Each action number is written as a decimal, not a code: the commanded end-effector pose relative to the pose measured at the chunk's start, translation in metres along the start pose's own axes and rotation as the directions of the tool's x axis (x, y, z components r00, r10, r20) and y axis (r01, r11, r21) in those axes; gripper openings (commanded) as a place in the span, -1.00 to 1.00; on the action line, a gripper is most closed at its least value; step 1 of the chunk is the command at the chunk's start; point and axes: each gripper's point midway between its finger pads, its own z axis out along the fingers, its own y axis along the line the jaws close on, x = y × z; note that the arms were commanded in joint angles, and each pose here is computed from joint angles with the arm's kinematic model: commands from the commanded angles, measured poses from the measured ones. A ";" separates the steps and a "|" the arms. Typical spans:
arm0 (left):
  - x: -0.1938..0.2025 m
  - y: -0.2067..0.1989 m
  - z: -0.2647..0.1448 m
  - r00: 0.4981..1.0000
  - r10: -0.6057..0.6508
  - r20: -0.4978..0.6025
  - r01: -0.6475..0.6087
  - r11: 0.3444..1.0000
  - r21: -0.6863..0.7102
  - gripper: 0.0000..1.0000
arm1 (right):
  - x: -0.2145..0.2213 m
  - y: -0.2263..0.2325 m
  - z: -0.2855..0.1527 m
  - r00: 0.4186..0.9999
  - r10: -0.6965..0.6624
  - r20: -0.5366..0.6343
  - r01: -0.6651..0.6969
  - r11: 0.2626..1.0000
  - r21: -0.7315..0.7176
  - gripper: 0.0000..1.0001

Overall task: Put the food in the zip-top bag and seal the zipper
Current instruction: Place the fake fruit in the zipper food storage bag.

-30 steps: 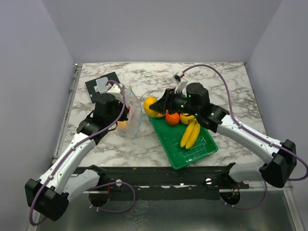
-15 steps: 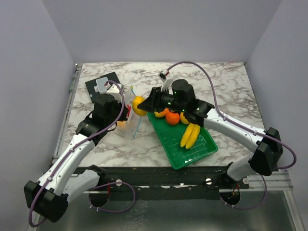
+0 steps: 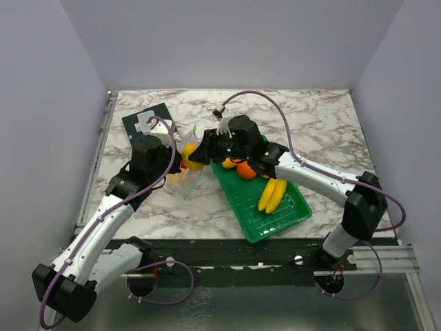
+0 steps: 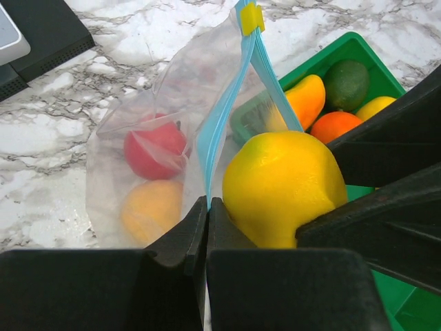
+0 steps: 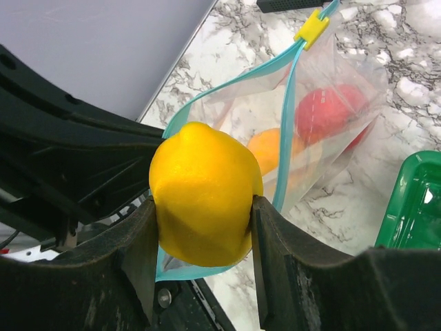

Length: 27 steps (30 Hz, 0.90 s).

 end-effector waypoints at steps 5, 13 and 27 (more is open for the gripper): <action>-0.008 -0.005 -0.008 0.999 -0.002 0.045 0.001 1.000 0.022 -1.00 | 0.004 -0.015 0.018 0.999 -0.049 -0.023 0.051 0.988 0.146 -0.31; -0.013 -0.008 -0.013 0.998 -0.005 0.068 0.002 0.999 0.038 -1.00 | 0.010 -0.031 0.021 0.999 -0.041 -0.032 0.048 0.968 0.247 0.24; -0.008 -0.006 -0.007 0.999 -0.006 0.048 0.005 1.000 0.024 -1.00 | -0.013 -0.006 -0.009 0.997 -0.066 0.040 0.058 0.982 0.181 0.77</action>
